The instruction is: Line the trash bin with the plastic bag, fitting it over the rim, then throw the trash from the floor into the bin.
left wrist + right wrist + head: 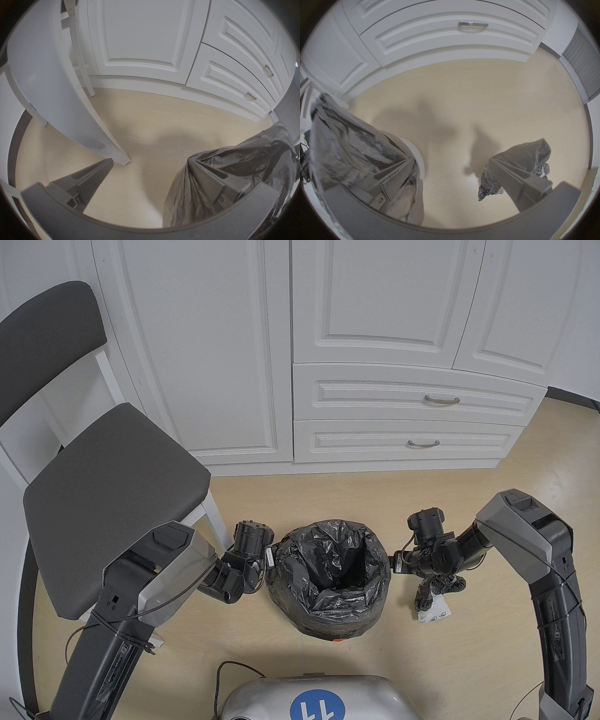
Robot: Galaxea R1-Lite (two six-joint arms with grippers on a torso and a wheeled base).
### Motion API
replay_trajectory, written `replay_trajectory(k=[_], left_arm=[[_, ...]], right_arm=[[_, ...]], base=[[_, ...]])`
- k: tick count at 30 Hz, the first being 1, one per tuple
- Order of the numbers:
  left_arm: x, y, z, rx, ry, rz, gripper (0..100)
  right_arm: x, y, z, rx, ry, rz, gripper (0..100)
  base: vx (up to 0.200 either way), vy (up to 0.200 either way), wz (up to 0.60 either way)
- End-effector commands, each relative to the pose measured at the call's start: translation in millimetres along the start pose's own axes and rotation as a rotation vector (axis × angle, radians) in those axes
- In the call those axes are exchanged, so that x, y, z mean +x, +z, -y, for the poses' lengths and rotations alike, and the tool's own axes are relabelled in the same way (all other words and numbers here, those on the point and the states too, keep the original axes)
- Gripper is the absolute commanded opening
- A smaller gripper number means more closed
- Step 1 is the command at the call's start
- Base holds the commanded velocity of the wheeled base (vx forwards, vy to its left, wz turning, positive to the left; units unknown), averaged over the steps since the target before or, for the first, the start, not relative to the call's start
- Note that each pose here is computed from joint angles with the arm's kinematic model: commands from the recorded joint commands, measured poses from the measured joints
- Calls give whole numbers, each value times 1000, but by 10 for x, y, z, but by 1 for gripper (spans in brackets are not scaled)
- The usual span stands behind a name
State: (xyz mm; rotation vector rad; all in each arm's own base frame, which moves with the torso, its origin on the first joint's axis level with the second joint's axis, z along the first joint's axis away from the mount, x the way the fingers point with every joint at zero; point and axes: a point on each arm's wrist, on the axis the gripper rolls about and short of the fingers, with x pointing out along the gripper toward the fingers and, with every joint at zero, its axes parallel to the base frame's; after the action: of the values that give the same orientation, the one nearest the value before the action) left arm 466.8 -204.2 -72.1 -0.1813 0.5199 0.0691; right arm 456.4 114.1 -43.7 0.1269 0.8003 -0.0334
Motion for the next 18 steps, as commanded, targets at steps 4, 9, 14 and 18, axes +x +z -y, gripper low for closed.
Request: replay_trajectory(k=[4,9,14,18], left_arm=[[-285,264,19,10,-13,20,100],[-450,358,-7,92,-13,40,100],[-548,294,23,144,-30,54,100],[-599,224,54,185,-50,80,100]], right_arm=[[-640,412,105,23,96,74,100],[-938,548,137,22,126,115,100],[-1052,486,-17,-7,160,123,100],[-1087,323,-242,-48,203,138,100]], base=[[0,0,0],[0,0,0],[0,0,0],[0,0,0]])
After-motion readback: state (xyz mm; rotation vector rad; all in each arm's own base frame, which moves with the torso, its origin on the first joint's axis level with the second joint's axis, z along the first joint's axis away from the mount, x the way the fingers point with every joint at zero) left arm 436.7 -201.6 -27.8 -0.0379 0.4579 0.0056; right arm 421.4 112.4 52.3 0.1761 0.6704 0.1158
